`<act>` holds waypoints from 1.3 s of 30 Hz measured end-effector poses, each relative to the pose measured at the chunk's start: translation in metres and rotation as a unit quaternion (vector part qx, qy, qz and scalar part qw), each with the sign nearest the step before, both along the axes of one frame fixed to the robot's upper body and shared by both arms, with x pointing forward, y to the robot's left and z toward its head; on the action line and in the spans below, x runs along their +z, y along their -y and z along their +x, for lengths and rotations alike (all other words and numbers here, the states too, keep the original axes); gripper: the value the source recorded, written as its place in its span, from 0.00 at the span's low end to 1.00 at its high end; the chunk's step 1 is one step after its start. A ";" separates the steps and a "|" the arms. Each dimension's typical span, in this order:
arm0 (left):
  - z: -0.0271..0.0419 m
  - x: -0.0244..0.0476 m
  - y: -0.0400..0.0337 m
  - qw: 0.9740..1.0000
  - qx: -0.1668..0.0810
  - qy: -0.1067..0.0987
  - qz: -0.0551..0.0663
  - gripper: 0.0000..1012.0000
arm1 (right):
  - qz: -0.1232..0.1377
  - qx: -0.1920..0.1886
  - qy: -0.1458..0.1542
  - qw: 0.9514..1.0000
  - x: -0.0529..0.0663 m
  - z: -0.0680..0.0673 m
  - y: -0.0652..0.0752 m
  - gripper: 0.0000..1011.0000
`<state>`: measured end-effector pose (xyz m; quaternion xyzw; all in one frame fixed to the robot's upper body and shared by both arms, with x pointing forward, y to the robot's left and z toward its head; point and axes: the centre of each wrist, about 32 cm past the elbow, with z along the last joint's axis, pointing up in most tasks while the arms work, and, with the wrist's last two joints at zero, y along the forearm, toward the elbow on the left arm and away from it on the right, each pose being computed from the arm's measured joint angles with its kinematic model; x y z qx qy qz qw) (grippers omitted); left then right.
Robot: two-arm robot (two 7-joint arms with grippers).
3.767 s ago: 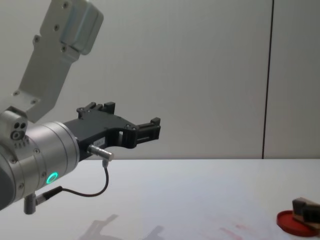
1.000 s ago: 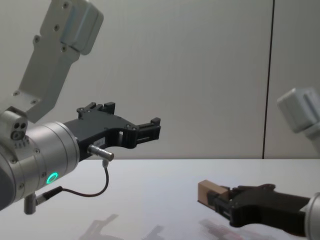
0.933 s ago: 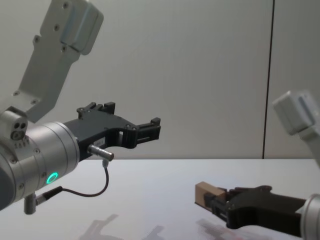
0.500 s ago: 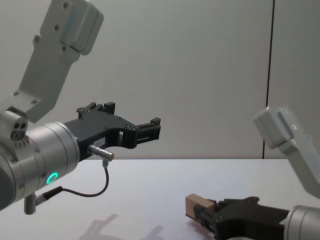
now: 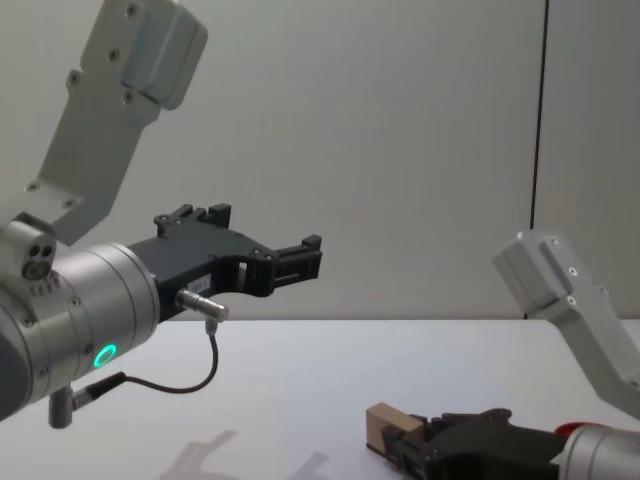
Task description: Use the one hand to pick up the stamp and affix it onto the A4 paper.
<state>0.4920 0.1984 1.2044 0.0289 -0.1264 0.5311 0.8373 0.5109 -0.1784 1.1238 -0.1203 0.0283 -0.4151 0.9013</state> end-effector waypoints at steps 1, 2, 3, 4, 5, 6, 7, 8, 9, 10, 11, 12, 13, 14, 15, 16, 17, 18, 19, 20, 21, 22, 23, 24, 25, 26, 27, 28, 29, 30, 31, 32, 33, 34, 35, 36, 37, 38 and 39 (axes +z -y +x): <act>0.0000 0.0000 0.0000 1.000 0.000 0.000 0.000 0.98 | 0.000 0.000 -0.001 1.000 0.000 0.000 0.000 0.22; 0.0000 0.0000 0.0000 1.000 0.000 0.000 0.000 0.98 | -0.001 0.001 -0.001 1.000 0.000 0.000 0.000 0.22; 0.0000 0.0000 0.0000 1.000 0.000 0.000 0.000 0.98 | -0.001 0.001 -0.002 1.000 0.000 0.000 0.000 0.22; 0.0000 0.0000 0.0000 1.000 0.000 0.000 0.000 0.98 | -0.001 0.001 -0.003 1.000 0.000 0.000 0.000 0.22; 0.0000 0.0000 0.0000 1.000 0.000 0.000 0.000 0.98 | -0.003 0.002 -0.006 1.000 0.000 0.000 0.000 0.22; 0.0000 0.0000 0.0000 1.000 0.000 0.000 0.000 0.98 | -0.004 0.002 -0.007 1.000 -0.001 0.000 0.000 0.22; 0.0000 0.0000 0.0000 1.000 0.000 0.000 0.000 0.98 | -0.004 0.003 -0.008 1.000 -0.001 0.000 0.000 0.22; 0.0000 0.0000 0.0000 1.000 0.000 0.000 0.000 0.98 | -0.005 0.003 -0.009 1.000 -0.001 0.000 0.000 0.22; 0.0000 0.0000 0.0000 1.000 0.000 0.000 0.000 0.98 | -0.005 0.004 -0.010 1.000 -0.001 0.000 0.000 0.22; 0.0000 0.0000 0.0000 1.000 0.000 0.000 0.000 0.98 | -0.006 0.004 -0.012 1.000 -0.001 0.000 0.000 0.22; 0.0000 0.0000 0.0000 1.000 0.000 0.000 0.000 0.98 | -0.006 0.004 -0.012 1.000 -0.001 0.000 0.000 0.22; 0.0000 0.0000 0.0000 1.000 0.000 0.000 0.000 0.98 | -0.006 0.004 -0.012 1.000 -0.001 0.000 0.000 0.22; 0.0000 0.0000 0.0000 1.000 0.000 0.000 0.000 0.98 | -0.006 0.005 -0.013 1.000 -0.001 0.000 0.000 0.22; 0.0000 0.0000 0.0000 1.000 0.000 0.000 0.000 0.98 | -0.006 0.004 -0.014 1.000 -0.001 0.000 0.000 0.22; 0.0000 0.0000 0.0000 1.000 0.000 0.000 0.000 0.98 | -0.006 0.004 -0.014 1.000 -0.001 -0.001 0.001 0.22; 0.0000 0.0000 0.0000 1.000 0.000 0.000 0.000 0.98 | -0.005 0.004 -0.014 1.000 -0.001 -0.001 0.001 0.22; 0.0000 0.0000 0.0000 1.000 0.000 0.000 0.000 0.98 | -0.003 0.005 -0.014 1.000 -0.001 -0.001 0.001 0.22; 0.0000 0.0000 0.0000 1.000 0.000 0.000 0.000 0.98 | -0.002 0.005 -0.014 1.000 -0.001 -0.001 0.001 0.22; 0.0000 0.0000 0.0000 1.000 0.000 0.000 0.000 0.98 | -0.001 0.004 -0.013 1.000 0.000 -0.002 0.002 0.22; 0.0000 0.0000 0.0000 1.000 0.000 0.000 0.000 0.98 | -0.001 0.004 -0.013 1.000 0.000 -0.002 0.002 0.22; 0.0000 0.0000 0.0000 1.000 0.000 0.000 0.000 0.98 | 0.002 0.003 -0.011 1.000 0.001 -0.003 0.002 0.22; 0.0000 0.0000 0.0000 1.000 0.000 0.000 0.000 0.98 | 0.004 0.002 -0.009 1.000 0.001 -0.004 0.003 0.22; 0.0000 0.0000 0.0000 1.000 0.000 0.000 0.000 0.98 | 0.006 0.002 -0.007 1.000 0.001 -0.004 0.003 0.22; 0.0000 0.0000 0.0000 1.000 0.000 0.000 0.000 0.98 | 0.007 0.001 -0.004 1.000 0.002 -0.004 0.004 0.22; 0.0000 0.0000 0.0000 1.000 0.000 0.000 0.000 0.98 | 0.009 0.000 -0.002 1.000 0.003 -0.004 0.004 0.22; 0.0000 0.0000 0.0000 1.000 0.000 0.000 0.000 0.98 | 0.012 -0.003 0.004 1.000 0.005 -0.004 0.005 0.22; 0.0000 0.0000 0.0000 1.000 0.000 0.000 0.000 0.98 | 0.015 -0.005 0.010 1.000 0.008 -0.004 0.006 0.22; 0.0000 0.0000 0.0000 1.000 0.000 0.000 0.000 0.98 | 0.019 -0.006 0.015 1.000 0.010 -0.004 0.007 0.22; 0.0000 0.0000 0.0000 1.000 0.000 0.000 0.000 0.98 | 0.024 -0.010 0.024 0.999 0.013 -0.004 0.008 0.22; 0.0000 0.0000 0.0000 1.000 0.000 0.000 0.000 0.98 | 0.026 -0.011 0.029 0.999 0.015 -0.004 0.009 0.22; 0.0000 0.0000 0.0000 1.000 0.000 0.000 0.000 0.98 | 0.030 -0.013 0.033 0.999 0.017 -0.004 0.010 0.22; 0.0000 0.0000 0.0000 1.000 0.000 0.000 0.000 0.98 | 0.031 -0.015 0.037 0.999 0.019 -0.004 0.011 0.22; 0.0000 0.0000 0.0000 1.000 0.000 0.000 0.000 0.98 | 0.034 -0.018 0.042 0.998 0.021 -0.004 0.012 0.22; 0.0000 0.0000 0.0000 1.000 0.000 0.000 0.000 0.98 | 0.038 -0.022 0.050 0.998 0.024 -0.004 0.014 0.22; 0.0000 0.0000 0.0000 1.000 0.000 0.000 0.000 0.98 | 0.040 -0.025 0.054 0.997 0.027 -0.004 0.016 0.22; 0.0000 0.0000 0.0000 1.000 0.000 0.000 0.000 0.98 | 0.044 -0.030 0.061 0.997 0.030 -0.004 0.018 0.22; 0.0000 0.0000 0.0000 1.000 0.000 0.000 0.000 0.98 | 0.044 -0.032 0.063 0.996 0.031 -0.004 0.020 0.22; 0.0000 0.0000 0.0000 1.000 0.000 0.000 0.000 0.98 | 0.045 -0.034 0.067 0.996 0.033 -0.004 0.021 0.22; 0.0000 0.0000 0.0000 1.000 0.000 0.000 0.000 0.98 | 0.046 -0.039 0.071 0.996 0.035 -0.005 0.024 0.22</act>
